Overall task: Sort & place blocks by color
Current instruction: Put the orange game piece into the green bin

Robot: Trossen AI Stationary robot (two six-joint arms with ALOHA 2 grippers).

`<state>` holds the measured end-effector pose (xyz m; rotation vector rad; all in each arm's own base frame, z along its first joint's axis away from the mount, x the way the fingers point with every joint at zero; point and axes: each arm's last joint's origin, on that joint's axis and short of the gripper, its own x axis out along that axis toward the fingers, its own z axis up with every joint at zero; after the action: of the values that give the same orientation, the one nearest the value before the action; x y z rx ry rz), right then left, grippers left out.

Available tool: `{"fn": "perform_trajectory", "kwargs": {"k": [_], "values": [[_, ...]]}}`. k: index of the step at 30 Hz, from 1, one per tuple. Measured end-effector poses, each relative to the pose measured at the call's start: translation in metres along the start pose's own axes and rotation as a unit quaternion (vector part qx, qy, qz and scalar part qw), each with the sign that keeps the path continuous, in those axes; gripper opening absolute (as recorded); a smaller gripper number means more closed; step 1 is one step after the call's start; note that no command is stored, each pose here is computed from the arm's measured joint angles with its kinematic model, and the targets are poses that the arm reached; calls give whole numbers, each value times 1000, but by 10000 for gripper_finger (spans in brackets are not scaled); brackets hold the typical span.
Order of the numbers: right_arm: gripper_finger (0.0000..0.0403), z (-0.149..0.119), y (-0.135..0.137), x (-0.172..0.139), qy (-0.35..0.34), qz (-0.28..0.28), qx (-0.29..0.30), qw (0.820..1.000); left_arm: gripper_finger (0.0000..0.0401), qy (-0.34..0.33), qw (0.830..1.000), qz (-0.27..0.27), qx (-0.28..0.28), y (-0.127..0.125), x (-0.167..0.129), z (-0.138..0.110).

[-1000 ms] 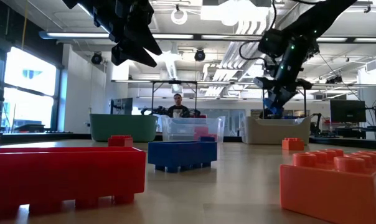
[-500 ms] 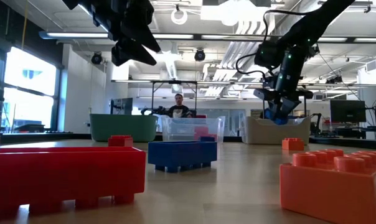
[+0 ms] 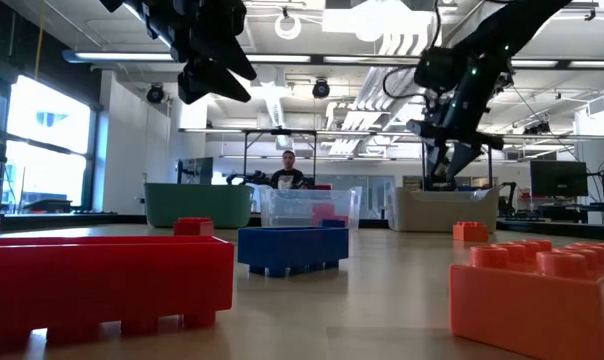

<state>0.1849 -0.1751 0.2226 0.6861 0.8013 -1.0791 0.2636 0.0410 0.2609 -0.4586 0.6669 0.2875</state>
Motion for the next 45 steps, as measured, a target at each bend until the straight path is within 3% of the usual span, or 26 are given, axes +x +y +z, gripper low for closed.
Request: {"fn": "perform_trajectory", "kwargs": {"k": [9, 16, 28, 37, 45], "values": [[196, -12, 22, -40, -34, 80, 20, 996, 203, -1, 1000, 3, 13, 1, 0, 0], [197, -34, 49, -61, -10, 158, 27, 987, 220, 0, 1000, 15, 14, 2, 0, -1], [196, -80, 88, -87, 48, 226, 32, 972, 220, 16, 999, -24, 16, -8, 0, -5], [196, -120, 107, -110, 120, 263, 82, 954, 220, 29, 998, -42, 32, -22, -1, -12], [196, -156, 110, -129, 206, 249, 114, 939, 220, 38, 998, -42, -31, -25, -1, -15]]}}
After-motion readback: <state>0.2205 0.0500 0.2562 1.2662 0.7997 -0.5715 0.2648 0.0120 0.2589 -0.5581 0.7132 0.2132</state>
